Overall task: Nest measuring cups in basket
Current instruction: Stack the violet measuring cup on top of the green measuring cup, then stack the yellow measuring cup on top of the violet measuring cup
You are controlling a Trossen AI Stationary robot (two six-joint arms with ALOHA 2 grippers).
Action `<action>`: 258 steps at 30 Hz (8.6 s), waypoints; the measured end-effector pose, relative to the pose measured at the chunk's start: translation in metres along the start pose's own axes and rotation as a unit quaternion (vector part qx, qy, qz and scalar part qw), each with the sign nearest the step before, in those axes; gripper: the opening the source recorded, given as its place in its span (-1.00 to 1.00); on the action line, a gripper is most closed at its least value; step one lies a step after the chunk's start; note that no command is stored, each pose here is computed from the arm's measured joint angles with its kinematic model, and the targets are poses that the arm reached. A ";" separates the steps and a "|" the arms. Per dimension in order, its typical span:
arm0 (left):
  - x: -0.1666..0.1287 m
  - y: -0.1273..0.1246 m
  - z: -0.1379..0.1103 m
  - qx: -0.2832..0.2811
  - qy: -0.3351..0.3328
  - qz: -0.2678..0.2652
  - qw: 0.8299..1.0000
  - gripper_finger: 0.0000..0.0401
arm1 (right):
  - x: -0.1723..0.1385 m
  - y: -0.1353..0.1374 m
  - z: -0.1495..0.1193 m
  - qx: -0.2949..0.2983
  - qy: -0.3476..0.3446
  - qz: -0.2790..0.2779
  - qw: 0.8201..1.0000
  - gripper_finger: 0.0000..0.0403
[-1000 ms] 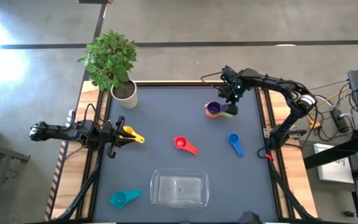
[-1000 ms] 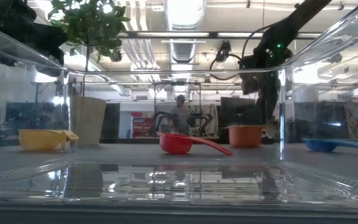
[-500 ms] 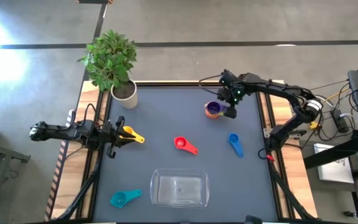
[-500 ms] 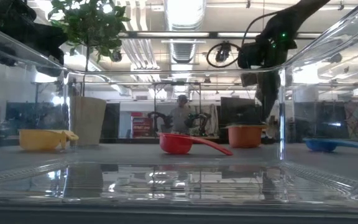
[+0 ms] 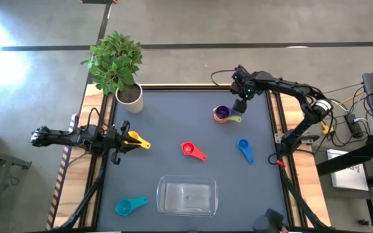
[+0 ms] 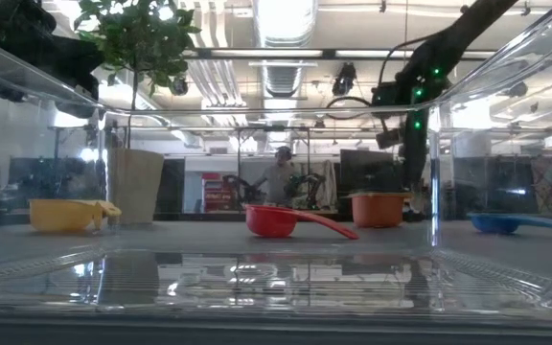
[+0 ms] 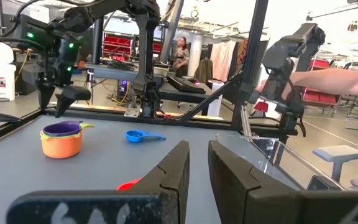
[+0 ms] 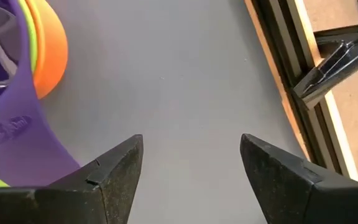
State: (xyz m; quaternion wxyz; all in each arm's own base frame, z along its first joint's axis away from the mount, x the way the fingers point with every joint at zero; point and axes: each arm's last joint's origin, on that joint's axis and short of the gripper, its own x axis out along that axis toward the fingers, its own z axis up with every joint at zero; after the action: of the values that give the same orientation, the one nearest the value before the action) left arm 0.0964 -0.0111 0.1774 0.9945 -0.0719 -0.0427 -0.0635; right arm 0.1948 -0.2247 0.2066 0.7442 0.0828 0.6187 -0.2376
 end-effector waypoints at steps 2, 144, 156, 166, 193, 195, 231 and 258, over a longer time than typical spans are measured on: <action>0.000 0.000 0.000 0.000 0.000 0.000 1.000 -0.80 | 0.001 0.002 0.001 -0.005 0.000 0.004 1.000 0.31; 0.063 0.010 -0.027 -0.163 0.618 0.426 0.640 0.22 | -0.157 0.134 -0.068 -0.061 -0.506 0.291 0.810 0.13; 0.080 0.008 -0.026 -0.201 0.584 0.418 0.666 -0.94 | -0.158 0.134 -0.068 -0.061 -0.506 0.291 0.810 0.13; 0.139 -0.004 0.047 -0.211 0.493 0.383 0.752 -0.99 | -0.157 0.134 -0.068 -0.085 -0.513 0.276 0.808 0.13; 0.278 0.028 0.083 -0.036 0.504 0.378 0.776 -1.00 | -0.096 0.170 -0.003 -0.166 -0.506 0.142 0.834 0.60; 0.281 0.030 0.084 -0.037 0.496 0.381 0.779 -1.00 | -0.092 0.172 0.000 -0.167 -0.503 0.143 0.836 0.60; 0.288 0.036 0.083 -0.041 0.468 0.383 0.795 -1.00 | -0.082 0.197 0.076 -0.204 -0.384 0.116 0.893 -0.22; 0.287 0.033 0.081 -0.045 0.486 0.362 0.794 -0.81 | -0.081 0.196 0.074 -0.213 -0.371 0.106 0.897 -0.39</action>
State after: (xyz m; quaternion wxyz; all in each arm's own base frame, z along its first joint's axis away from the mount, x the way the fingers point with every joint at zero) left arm 0.3779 -0.0008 0.2801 0.8305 -0.0869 0.4780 0.2724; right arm 0.3392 -0.0639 0.2671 0.9404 -0.1071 0.3210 -0.0331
